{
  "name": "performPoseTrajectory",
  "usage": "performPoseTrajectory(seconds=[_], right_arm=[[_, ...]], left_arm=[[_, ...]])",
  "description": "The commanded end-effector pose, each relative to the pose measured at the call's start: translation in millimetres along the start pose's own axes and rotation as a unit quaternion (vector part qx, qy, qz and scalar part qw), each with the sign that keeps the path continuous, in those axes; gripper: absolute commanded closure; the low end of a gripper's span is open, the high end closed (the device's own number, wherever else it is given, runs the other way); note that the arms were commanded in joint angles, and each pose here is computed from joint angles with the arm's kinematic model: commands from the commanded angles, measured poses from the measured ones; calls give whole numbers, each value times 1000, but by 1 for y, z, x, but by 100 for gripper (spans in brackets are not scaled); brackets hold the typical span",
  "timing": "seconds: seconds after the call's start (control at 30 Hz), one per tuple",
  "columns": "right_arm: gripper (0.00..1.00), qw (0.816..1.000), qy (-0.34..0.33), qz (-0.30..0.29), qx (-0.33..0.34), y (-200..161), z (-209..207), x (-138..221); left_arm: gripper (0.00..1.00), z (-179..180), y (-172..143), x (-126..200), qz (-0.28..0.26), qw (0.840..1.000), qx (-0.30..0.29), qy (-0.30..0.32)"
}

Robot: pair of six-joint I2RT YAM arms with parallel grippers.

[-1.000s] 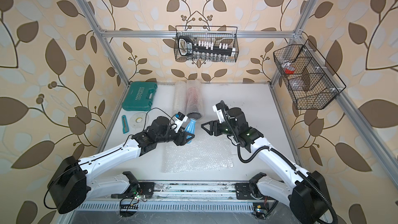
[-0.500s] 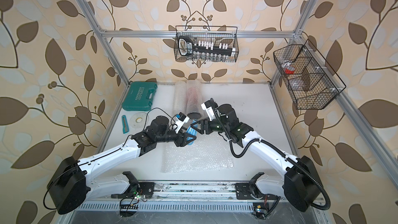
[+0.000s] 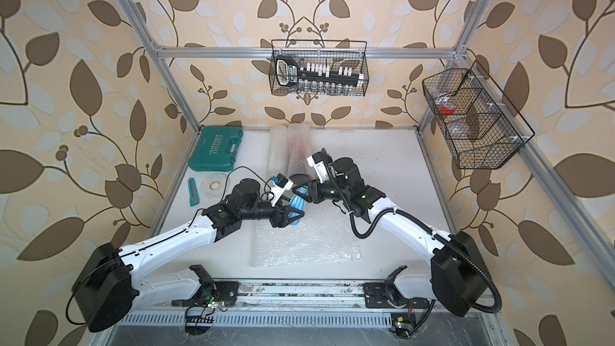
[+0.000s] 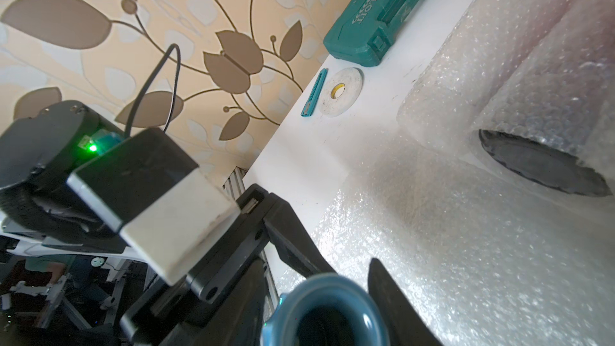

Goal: Unwrap the vase from the bubble wrap
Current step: Pick up the vase from the bubble wrap.

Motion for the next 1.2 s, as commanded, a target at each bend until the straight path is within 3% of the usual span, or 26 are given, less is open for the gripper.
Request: performPoseTrajectory(seconds=[0.0,0.27,0.47,0.63,0.8,0.87,1.17], right_arm=[[57,1000,29,-1,11,7,13,-2],[72,1000,27,-6,7,8,12,-2],[76,1000,7,-20,9,11,8,0],[77,999,-24,-40,11,21,-3,9],[77,995,-68,-68,15,37,-25,25],[77,992,-89,-82,19,45,-34,33],[77,971,-183,-150,41,91,-77,70]], left_arm=[[44,-14,24,8,-48,998,-39,-23],[40,-13,23,8,-43,998,-37,-23],[15,-11,19,9,-24,999,-28,-8],[8,0,19,29,-20,997,-6,81],[6,13,22,64,-6,979,30,203],[1,17,21,81,4,968,51,247],[1,11,10,117,62,956,61,280]])
Point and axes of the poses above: each gripper's point midway between its finger pads, its own x axis back along the fingers, its own z axis along the line the jaws close on, y = z × x, the point moved 5 cm from there along x, back along the fingers, and after that the axes turned 9 degrees about -x, right-handed, at the moved point
